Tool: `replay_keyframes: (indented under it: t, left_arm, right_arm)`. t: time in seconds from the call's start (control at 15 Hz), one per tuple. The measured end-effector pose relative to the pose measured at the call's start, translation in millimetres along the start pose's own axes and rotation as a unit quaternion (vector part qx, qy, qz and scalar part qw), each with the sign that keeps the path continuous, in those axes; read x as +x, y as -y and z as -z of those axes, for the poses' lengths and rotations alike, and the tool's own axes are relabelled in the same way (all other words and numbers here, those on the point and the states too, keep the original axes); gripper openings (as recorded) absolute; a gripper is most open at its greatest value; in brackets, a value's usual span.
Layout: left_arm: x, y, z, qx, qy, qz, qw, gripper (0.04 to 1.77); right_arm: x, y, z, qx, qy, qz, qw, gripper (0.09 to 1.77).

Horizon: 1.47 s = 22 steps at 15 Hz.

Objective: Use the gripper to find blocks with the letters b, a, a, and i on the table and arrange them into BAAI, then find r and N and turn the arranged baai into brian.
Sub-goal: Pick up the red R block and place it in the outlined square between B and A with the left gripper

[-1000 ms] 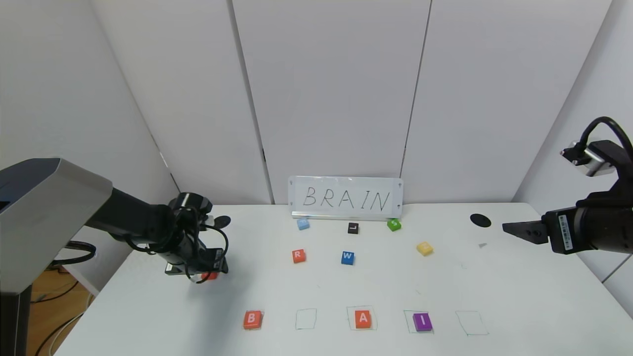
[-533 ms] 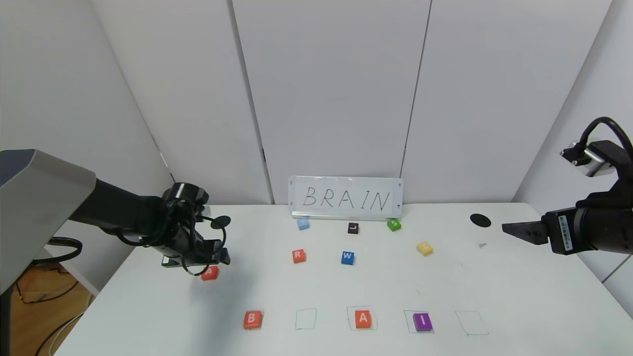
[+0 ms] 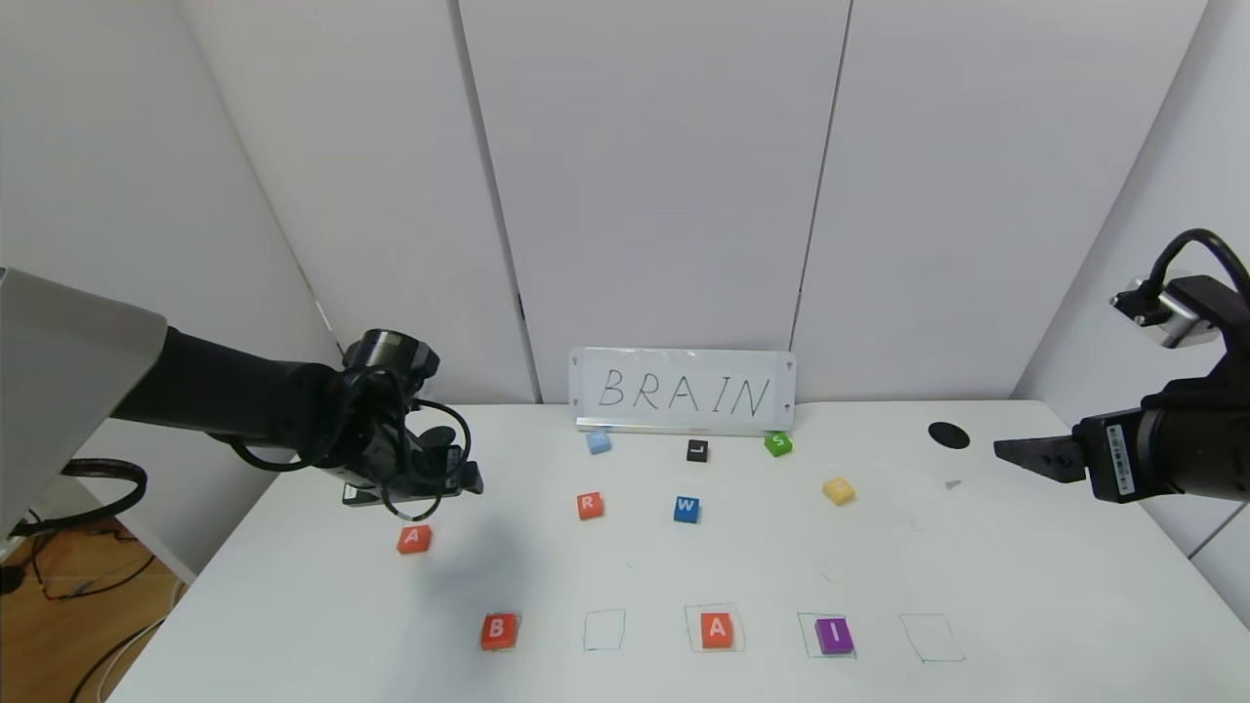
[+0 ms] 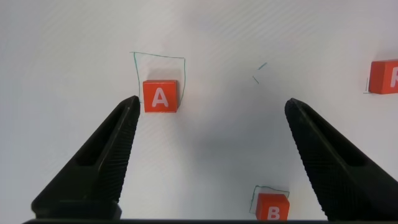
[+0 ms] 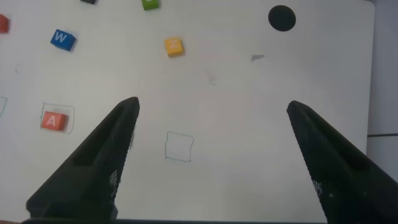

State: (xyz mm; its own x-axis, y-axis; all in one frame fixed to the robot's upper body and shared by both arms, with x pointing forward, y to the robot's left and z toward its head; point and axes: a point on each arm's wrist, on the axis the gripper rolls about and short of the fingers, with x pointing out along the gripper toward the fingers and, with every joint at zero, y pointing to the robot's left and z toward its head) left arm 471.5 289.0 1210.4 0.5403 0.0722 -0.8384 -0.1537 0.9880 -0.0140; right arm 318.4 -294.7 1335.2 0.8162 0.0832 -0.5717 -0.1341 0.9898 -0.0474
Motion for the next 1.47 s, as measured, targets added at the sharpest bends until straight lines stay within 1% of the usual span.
replay_keyframes:
  t: [0.2,0.27,0.33,0.47,0.53,0.6,0.8,0.87,0.93,1.13,1.47]
  left_arm:
    - [-2.6,1.3,-0.4,0.001,0.003,0.002,1.0000,1.68]
    - [-4.0,3.1,1.5,-0.011,-0.009,0.001,0.9999,1.68]
    - [-8.9,11.9,4.0,-0.034,-0.029,0.000,0.9990,1.69]
    - [-29.4,49.2,4.0,-0.068,-0.046,0.018,0.9965,1.69]
    - [-37.6,62.5,3.9,-0.075,-0.049,0.025,0.9957,1.69]
    - [-42.0,69.4,2.2,-0.073,-0.043,0.032,0.9958,1.70]
    - [-45.9,77.0,1.3,-0.072,-0.038,0.038,0.9960,1.70]
    - [-46.7,82.7,1.2,-0.082,-0.038,0.036,0.9952,1.70]
    - [-46.8,90.8,-1.0,-0.092,-0.032,0.037,0.9946,1.70]
    - [-40.5,107.6,-2.1,-0.090,-0.027,0.042,0.9946,1.71]
    - [-28.0,121.9,-3.5,-0.082,-0.023,0.043,0.9955,1.71]
  right_arm:
    - [-0.2,-0.1,-0.2,0.000,0.001,0.000,1.000,1.71]
    - [-0.1,-0.1,-0.1,0.000,0.001,0.000,1.000,1.71]
    - [0.1,-0.1,0.2,0.000,0.000,0.000,1.000,1.71]
    - [0.2,-0.4,0.2,-0.001,0.000,-0.001,1.000,1.71]
    - [0.3,0.2,0.2,0.000,0.000,0.000,1.000,1.71]
    - [0.2,0.0,0.2,0.000,0.000,0.000,1.000,1.71]
    - [0.1,0.0,0.0,0.000,0.001,0.000,1.000,1.71]
    - [-0.1,0.1,0.1,0.000,0.001,0.000,1.000,1.71]
    - [-0.2,-0.1,0.1,0.000,0.001,0.000,1.000,1.71]
    - [-0.4,0.1,0.0,0.000,0.001,0.000,1.000,1.71]
    - [-0.2,-0.2,0.1,0.000,0.001,0.000,1.000,1.71]
